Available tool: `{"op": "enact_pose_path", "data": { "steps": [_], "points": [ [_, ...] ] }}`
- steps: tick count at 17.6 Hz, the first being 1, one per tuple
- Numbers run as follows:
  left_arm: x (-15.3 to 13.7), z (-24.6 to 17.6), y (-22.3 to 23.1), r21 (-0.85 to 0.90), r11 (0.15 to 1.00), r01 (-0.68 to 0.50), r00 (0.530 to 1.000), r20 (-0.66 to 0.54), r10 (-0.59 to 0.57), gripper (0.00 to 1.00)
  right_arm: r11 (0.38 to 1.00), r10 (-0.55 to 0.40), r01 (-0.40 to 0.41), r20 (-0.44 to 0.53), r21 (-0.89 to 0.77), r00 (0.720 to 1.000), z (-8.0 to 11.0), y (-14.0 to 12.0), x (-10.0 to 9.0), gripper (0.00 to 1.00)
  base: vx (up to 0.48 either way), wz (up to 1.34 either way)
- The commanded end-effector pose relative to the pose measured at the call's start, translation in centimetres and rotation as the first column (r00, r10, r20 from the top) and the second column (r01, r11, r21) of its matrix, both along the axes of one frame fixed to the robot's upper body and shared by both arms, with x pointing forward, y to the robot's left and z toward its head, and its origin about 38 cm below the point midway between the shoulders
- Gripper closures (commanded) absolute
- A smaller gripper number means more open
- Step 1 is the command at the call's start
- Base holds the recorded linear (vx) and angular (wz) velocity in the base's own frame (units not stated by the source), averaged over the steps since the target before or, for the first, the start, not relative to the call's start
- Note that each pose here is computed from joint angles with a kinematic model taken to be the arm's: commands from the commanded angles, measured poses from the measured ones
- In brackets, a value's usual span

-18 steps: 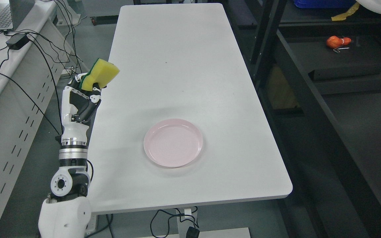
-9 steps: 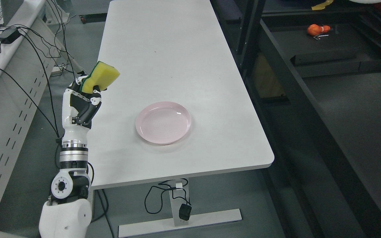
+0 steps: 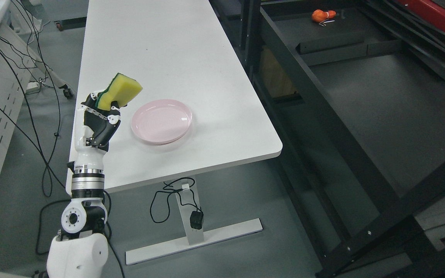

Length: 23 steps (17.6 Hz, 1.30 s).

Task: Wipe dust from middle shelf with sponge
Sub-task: 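Hold the sponge raised in the left hand while turning to the shelf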

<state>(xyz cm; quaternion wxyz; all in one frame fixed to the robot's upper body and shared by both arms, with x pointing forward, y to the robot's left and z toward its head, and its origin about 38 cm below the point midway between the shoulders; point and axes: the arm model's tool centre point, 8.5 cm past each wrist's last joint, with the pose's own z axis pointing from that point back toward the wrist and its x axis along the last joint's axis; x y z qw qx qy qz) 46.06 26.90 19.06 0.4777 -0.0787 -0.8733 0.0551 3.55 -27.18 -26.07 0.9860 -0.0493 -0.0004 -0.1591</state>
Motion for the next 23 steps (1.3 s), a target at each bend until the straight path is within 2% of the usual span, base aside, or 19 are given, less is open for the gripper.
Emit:
{"op": "enact_pose_path", "data": {
  "steps": [1,12,23],
  "points": [
    [0.1,0.0,-0.6,0.026,0.999,0.025,1.000,-0.002,-0.025,1.00,1.000,0.000,0.000,0.017,-0.022,1.000,0.1,-1.3,0.6,0.00,-0.183,-0.08],
    [0.2,-0.4,-3.4,0.053,0.994,0.098,0.995,-0.014,-0.097,1.00,1.000,0.000,0.000,0.017,-0.022,1.000,0.1,-1.3,0.6,0.00,-0.201,-0.22],
    [0.3,-0.5,-4.7,0.064,0.989,0.130,0.991,-0.023,-0.128,1.00,1.000,0.000,0.000,0.017,-0.022,1.000,0.1,-1.3,0.6,0.00,-0.160,-0.62]
  ]
}}
